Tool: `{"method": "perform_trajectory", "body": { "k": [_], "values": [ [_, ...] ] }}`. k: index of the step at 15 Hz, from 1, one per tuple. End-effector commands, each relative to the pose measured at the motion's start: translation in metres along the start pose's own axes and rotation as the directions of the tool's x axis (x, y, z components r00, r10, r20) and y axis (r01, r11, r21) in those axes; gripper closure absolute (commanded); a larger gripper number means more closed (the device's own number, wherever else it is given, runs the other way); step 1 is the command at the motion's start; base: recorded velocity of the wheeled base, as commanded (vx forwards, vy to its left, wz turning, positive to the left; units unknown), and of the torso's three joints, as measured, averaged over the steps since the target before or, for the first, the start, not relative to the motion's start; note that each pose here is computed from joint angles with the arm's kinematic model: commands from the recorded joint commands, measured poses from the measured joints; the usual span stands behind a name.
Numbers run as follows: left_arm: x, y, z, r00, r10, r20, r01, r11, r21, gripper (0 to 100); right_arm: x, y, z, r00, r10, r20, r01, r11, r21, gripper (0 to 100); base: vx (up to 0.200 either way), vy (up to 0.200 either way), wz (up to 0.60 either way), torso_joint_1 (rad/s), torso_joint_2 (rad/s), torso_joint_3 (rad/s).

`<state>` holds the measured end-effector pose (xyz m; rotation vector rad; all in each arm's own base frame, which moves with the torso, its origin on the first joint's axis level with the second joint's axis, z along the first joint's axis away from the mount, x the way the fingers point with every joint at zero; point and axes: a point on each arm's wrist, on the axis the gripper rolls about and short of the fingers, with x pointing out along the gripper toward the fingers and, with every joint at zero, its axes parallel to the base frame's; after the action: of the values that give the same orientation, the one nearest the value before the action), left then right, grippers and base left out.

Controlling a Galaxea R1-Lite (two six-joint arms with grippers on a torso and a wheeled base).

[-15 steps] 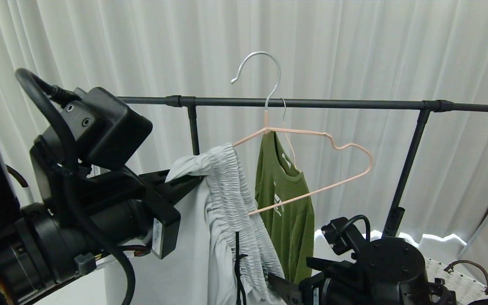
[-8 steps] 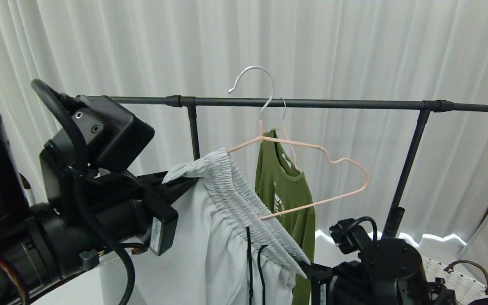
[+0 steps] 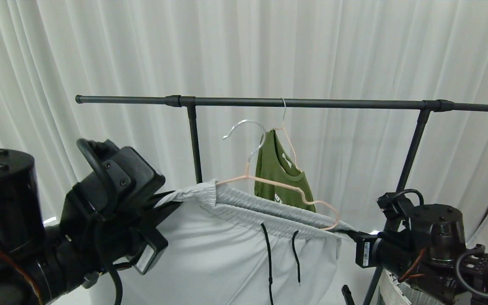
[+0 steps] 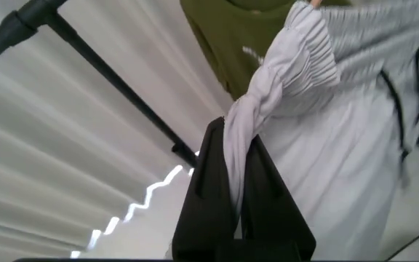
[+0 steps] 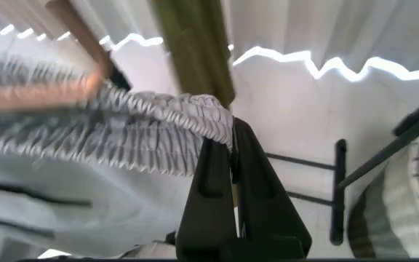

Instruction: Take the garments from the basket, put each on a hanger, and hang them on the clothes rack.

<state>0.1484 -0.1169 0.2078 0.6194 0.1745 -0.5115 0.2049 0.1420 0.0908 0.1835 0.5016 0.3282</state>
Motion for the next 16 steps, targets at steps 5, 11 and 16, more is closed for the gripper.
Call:
{"method": "perform_trajectory", "body": {
  "k": [5,11,16],
  "values": [
    [-0.013,-0.016,-0.039,0.994,-0.032,-0.104,0.045,0.991,0.122,100,-0.026,-0.001,0.017,0.997,0.066,0.027,-0.064,0.996,-0.062,100,0.0,0.0,0.0,0.0,0.0,0.0],
    [-0.002,-0.021,-0.043,0.986,-0.008,-0.168,0.018,0.998,0.057,100,-0.112,0.031,0.03,0.93,0.337,-0.147,-0.365,0.893,-0.263,100,0.0,0.0,0.0,0.0,0.0,0.0],
    [-0.007,-0.029,-0.03,0.998,-0.034,-0.047,0.032,0.999,-0.041,100,-0.14,0.048,0.026,0.867,0.465,-0.179,-0.498,0.811,-0.307,0,0.0,0.0,0.0,0.0,0.0,0.0]
  ]
}}
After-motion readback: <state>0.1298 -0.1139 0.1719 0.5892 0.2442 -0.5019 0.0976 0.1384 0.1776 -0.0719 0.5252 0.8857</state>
